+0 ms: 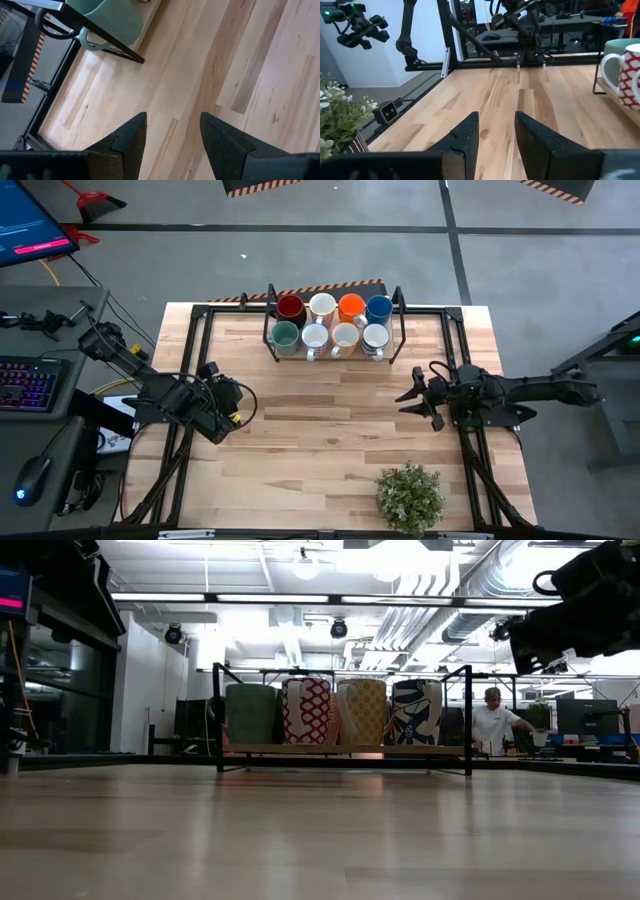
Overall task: Place coffee mugs
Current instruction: Return to Home Position
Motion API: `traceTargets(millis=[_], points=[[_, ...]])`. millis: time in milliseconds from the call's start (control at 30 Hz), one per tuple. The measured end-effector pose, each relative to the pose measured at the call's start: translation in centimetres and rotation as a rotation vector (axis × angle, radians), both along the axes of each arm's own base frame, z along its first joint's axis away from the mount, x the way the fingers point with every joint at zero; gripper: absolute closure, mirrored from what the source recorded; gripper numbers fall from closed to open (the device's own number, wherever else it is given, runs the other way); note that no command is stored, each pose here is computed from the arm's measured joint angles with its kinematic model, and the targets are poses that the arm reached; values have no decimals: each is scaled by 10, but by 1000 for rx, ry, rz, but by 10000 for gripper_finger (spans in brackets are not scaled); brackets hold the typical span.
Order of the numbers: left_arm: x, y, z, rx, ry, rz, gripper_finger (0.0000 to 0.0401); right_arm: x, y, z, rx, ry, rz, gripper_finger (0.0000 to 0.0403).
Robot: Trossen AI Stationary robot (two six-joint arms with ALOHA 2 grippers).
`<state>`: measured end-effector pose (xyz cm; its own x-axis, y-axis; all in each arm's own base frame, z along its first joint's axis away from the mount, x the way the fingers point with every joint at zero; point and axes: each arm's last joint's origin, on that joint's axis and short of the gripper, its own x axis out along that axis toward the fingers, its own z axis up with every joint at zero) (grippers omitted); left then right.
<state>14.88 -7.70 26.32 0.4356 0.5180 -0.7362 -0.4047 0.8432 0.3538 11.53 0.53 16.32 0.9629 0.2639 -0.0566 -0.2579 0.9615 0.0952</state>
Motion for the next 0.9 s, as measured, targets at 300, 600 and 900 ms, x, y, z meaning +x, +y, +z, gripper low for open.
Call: traceTargets(millis=[300,600,900], points=[[0,0,0,0,0,0,227,-10,0,2,-1,-33,-8,295],[0,0,0,0,0,0,227,-17,-1,6,6,-83,-52,295],[0,0,0,0,0,0,227,-16,-1,5,-3,-81,-58,295]])
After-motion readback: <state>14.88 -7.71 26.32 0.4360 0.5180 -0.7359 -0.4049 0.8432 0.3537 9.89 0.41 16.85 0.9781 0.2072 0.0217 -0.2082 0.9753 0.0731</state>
